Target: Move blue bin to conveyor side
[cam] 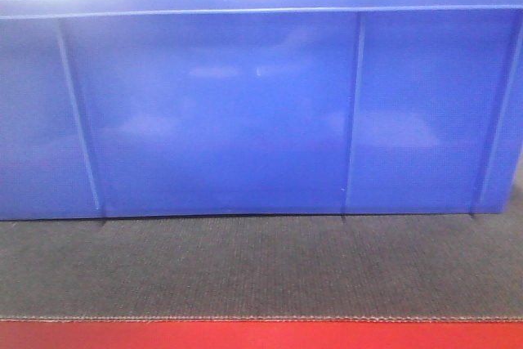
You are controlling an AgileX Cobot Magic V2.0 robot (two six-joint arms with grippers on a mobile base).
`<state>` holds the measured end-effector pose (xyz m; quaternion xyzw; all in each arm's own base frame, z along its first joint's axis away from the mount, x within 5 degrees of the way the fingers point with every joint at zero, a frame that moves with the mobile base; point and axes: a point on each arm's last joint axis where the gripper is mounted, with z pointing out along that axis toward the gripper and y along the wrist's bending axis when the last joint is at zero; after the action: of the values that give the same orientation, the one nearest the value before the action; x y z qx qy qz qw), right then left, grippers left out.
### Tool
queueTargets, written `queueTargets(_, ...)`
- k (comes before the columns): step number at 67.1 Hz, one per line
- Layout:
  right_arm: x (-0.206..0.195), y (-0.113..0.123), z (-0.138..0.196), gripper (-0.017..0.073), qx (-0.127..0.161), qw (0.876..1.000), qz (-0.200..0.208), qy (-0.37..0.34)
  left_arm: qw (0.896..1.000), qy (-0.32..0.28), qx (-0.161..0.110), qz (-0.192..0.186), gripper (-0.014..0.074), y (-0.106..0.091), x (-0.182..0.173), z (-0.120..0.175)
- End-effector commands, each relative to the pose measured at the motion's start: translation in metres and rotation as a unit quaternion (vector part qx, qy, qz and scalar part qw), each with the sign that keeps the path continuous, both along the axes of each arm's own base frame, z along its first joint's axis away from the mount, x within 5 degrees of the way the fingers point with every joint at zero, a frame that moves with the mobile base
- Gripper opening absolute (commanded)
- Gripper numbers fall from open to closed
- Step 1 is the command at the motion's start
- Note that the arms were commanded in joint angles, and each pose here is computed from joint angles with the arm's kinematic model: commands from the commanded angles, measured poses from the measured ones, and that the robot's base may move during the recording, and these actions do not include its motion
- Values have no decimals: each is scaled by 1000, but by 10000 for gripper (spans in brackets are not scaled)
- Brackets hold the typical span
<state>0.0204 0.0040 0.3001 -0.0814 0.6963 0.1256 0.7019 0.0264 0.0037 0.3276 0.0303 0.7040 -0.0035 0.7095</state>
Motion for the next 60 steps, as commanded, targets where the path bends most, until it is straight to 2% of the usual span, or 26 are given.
queueTargets(1,-1,-1,2,-74,-4,1000,-3,-16,1000,6,-3,12,-7,0,0,-3)
queueTargets(6,-1,-1,2,-74,-4,1000,-3,-16,1000,9,-11,13,-7,-2,2,-11)
queueTargets(11,-1,-1,2,-74,-4,1000,-3,-16,1000,-5,-1,23,-7,-2,3,-24)
queueTargets(16,-1,-1,2,-74,-4,1000,-3,-16,999,-21,-2,33,-7,-2,4,-41)
queueTargets(20,-1,-1,2,-74,-4,1000,-3,-16,999,-7,-1,38,-7,-2,11,-59)
queueTargets(34,-1,-1,2,-74,-4,1000,-3,-17,999,10,-9,32,-7,-3,26,-105)
queueTargets(41,-1,-1,2,-74,-4,1000,-3,-17,1000,-5,-9,29,-7,-3,30,-121)
queueTargets(44,-1,-1,2,-74,-4,1000,-3,-17,999,-37,-10,27,-7,-3,30,-115)
queueTargets(48,-1,-1,2,-74,-4,1000,-3,-17,999,-26,-11,28,-7,-3,30,-117)
queueTargets(52,-1,-1,2,-74,-4,1000,-3,-17,999,-34,-23,26,-7,-3,30,-116)
queueTargets(60,-1,-1,2,-74,-4,1000,-3,-17,999,-36,-23,26,-7,-3,30,-115)
